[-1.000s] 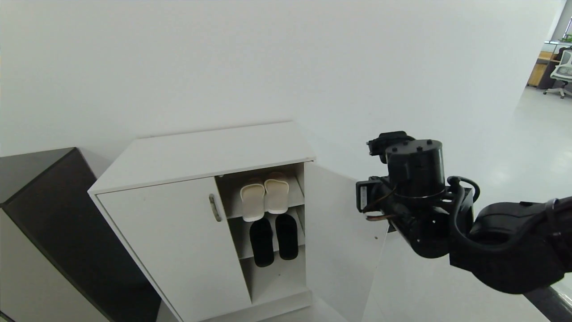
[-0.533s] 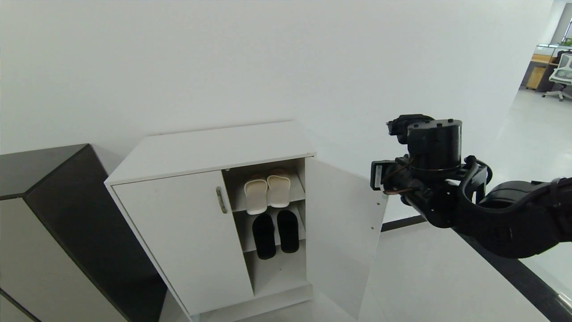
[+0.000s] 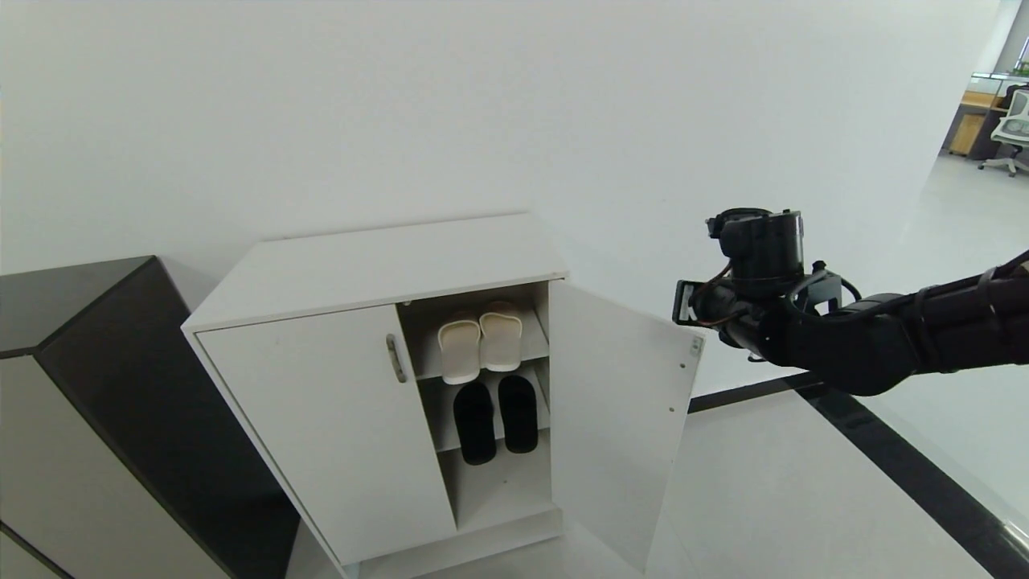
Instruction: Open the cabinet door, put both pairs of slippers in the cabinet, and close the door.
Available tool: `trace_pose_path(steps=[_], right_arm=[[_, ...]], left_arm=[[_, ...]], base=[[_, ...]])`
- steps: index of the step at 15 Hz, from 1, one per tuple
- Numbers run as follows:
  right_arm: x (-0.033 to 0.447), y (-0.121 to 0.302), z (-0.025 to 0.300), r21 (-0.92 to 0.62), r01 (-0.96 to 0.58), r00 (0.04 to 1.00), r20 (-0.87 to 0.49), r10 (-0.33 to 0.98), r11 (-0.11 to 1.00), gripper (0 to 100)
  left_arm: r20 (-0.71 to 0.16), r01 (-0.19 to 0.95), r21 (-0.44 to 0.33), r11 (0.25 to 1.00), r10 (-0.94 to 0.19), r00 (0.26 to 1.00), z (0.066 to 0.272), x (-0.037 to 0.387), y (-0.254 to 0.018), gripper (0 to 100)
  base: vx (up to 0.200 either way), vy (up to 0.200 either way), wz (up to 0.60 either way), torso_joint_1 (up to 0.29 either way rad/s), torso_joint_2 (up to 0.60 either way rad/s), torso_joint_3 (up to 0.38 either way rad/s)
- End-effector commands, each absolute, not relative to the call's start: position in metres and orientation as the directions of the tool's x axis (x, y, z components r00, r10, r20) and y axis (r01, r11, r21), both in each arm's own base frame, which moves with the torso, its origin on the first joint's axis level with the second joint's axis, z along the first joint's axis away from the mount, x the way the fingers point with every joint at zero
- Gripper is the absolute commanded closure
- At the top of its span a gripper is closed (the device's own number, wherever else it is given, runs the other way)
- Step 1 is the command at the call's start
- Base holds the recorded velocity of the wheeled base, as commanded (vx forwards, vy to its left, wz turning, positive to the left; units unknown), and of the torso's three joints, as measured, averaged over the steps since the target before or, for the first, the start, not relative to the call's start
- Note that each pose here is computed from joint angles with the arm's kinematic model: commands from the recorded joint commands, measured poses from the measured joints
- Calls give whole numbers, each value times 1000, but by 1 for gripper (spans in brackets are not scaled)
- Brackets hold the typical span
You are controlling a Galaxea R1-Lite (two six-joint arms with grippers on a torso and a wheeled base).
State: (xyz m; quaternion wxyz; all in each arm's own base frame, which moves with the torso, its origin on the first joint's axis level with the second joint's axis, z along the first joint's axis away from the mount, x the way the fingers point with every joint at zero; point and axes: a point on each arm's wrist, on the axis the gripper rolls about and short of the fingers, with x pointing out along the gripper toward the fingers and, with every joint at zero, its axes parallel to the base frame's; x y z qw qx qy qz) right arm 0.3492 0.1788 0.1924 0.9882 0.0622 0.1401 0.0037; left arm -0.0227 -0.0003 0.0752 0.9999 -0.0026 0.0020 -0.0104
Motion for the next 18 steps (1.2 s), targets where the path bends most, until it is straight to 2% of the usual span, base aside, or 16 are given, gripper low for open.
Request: trace_pose_path(steps=[1, 8, 14, 18], right_arm=[[366, 174, 180, 115, 38, 956, -294, -2, 993, 100], [389, 175, 148, 93, 50, 937, -348, -14, 994, 100], [388, 177, 147, 93, 45, 936, -352, -9, 995, 100], [369, 194, 150, 94, -6, 933, -358, 39, 996, 100]], left_arm=[[-5, 21, -5, 1000, -21, 1000, 75, -23, 0, 100], [-5, 21, -5, 1000, -21, 1000, 75, -23, 0, 100], [-5, 21, -5, 1000, -21, 1000, 75, -23, 0, 100], [-5, 21, -5, 1000, -21, 1000, 75, -23, 0, 100]], base=[[0, 0, 0, 0, 0, 0], [0, 0, 0, 0, 0, 0], [0, 0, 0, 0, 0, 0], [0, 0, 0, 0, 0, 0]])
